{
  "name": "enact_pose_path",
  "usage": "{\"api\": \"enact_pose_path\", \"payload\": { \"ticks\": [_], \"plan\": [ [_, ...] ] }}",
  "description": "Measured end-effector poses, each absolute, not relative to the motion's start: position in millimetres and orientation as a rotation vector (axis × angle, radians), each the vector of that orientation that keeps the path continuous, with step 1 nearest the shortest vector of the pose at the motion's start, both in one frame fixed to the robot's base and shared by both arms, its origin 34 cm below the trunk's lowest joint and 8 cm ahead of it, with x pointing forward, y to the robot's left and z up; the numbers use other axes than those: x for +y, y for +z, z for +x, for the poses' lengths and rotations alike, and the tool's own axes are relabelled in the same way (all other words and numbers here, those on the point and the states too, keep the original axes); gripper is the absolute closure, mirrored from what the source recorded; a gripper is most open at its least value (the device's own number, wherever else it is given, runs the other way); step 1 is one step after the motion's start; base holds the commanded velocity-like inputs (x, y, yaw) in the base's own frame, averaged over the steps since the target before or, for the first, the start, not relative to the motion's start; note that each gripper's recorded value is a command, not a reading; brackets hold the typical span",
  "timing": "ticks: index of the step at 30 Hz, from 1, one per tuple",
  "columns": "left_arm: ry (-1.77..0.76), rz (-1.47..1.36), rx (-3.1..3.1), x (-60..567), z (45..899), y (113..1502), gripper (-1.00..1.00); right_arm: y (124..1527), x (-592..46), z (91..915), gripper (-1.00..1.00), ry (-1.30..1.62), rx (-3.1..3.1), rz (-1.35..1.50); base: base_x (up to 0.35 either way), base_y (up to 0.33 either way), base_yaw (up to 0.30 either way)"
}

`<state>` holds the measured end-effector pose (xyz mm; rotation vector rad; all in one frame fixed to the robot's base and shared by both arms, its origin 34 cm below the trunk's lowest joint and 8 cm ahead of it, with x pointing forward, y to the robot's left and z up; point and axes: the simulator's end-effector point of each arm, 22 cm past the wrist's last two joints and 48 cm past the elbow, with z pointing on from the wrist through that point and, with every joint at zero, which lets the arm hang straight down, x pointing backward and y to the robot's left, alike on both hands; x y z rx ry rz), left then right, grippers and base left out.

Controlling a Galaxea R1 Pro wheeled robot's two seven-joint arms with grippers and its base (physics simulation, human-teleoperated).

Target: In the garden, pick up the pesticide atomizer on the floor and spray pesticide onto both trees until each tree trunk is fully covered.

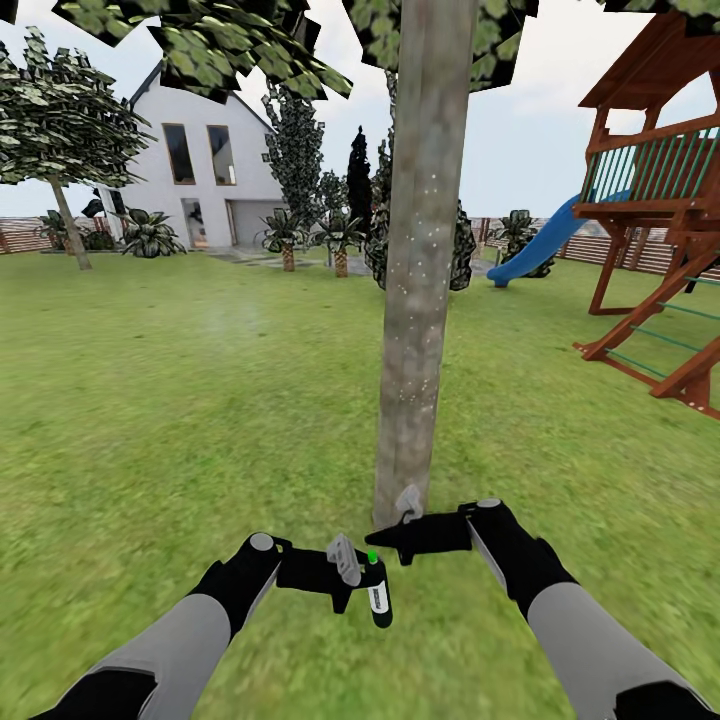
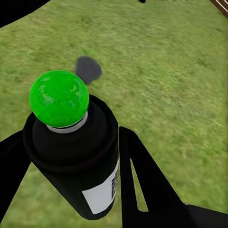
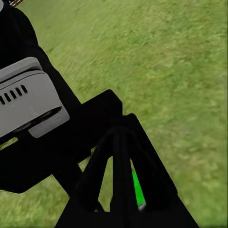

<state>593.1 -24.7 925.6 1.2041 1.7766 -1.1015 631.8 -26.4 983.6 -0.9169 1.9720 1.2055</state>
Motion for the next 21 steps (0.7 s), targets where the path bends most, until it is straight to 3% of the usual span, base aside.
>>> {"api": "enact_pose_path", "payload": {
  "ticks": [21],
  "plan": [
    [-1.099,1.205,1.774,-24.8,593.6,926.3,1.00,978.0,-27.5,629.8,1.00,1.210,1.984,-0.913,0.000,0.000,0.000]
  ]
}}
